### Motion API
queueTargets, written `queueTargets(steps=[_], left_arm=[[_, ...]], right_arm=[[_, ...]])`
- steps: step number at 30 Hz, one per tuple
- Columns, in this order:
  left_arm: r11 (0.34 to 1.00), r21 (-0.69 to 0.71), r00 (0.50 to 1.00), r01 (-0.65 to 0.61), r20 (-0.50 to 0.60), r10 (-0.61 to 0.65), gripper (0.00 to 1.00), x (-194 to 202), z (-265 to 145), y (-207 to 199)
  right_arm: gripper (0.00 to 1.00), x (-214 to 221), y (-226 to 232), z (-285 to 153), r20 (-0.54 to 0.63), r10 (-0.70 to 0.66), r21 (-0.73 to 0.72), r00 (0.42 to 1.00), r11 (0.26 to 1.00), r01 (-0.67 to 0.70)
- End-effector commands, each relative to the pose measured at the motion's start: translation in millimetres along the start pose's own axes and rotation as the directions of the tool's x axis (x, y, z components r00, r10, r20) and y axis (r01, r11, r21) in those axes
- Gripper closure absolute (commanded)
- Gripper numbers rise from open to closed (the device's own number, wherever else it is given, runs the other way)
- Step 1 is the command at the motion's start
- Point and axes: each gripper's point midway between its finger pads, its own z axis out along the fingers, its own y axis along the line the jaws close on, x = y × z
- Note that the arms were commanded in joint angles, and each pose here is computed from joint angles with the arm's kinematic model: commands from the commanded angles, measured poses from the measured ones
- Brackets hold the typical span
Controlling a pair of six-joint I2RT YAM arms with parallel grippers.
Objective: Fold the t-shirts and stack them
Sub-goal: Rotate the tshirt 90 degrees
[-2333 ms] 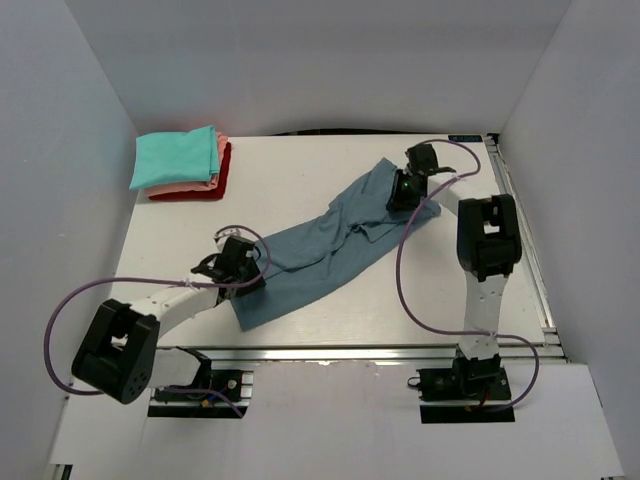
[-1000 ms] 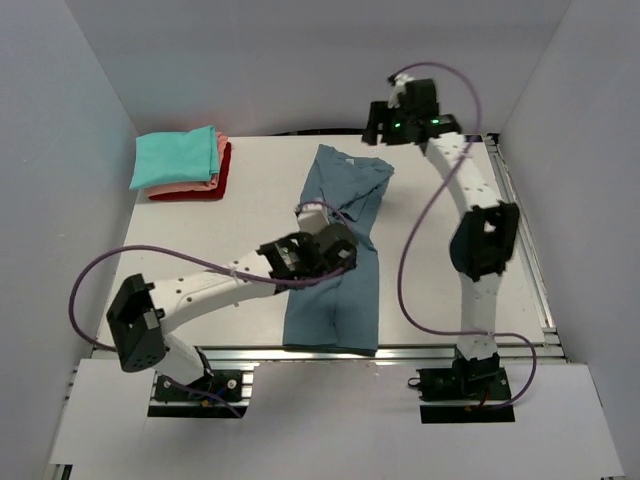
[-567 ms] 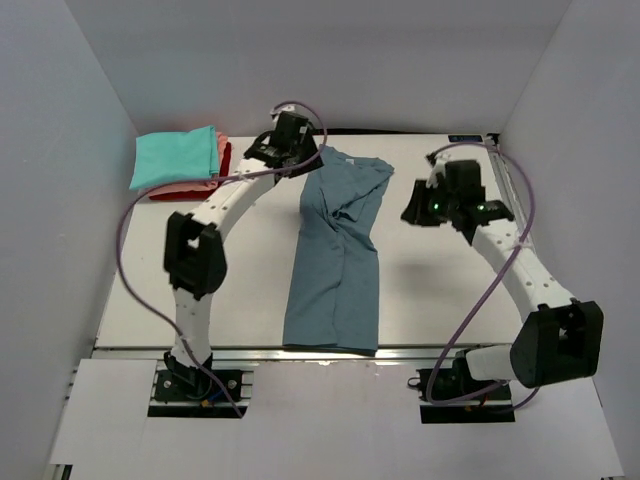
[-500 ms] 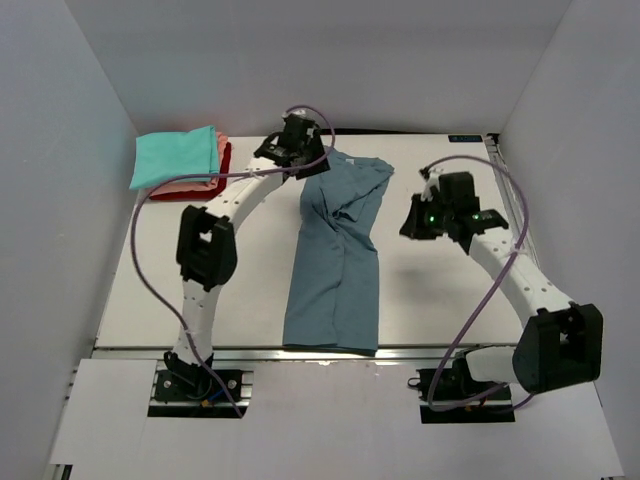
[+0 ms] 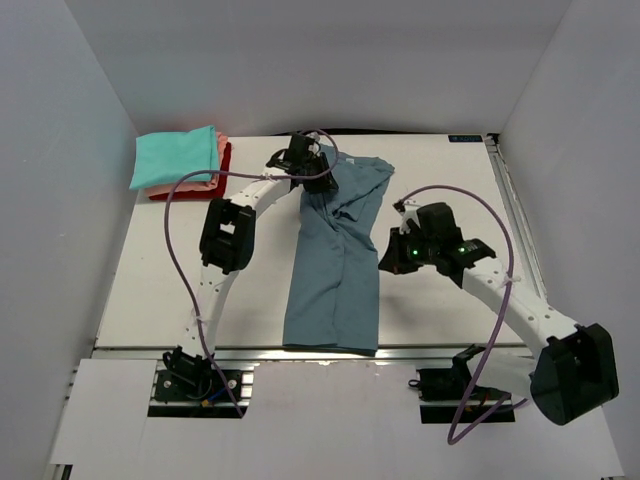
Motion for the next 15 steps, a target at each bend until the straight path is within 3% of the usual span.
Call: queueTargets(steps=[1, 6, 15], left_arm=[[0.994, 0.107, 0.996, -0.001, 0.084, -0.008, 0.57, -25.7, -9.1, -25.2], [0.992, 0.106, 0.988, 0.073, 0.128, -0.087, 0.59, -28.8, 1.5, -7.9], [0.986, 0.041, 0.961, 0.161, 0.223, -0.166, 0.66, -34.7, 29.4, 26.5]], right_arm=[[1.00, 5.3, 11.1, 9.9, 0.000, -0.006, -0.044, 1.000, 0.999, 0.006], [1.00, 33.3, 12.4, 30.1, -0.078, -0.059, -0.011, 0.995, 0.998, 0.058], [1.00, 69.9, 23.4, 54.9, -0.086, -0.095, -0.056, 0.992, 0.994, 0.090]])
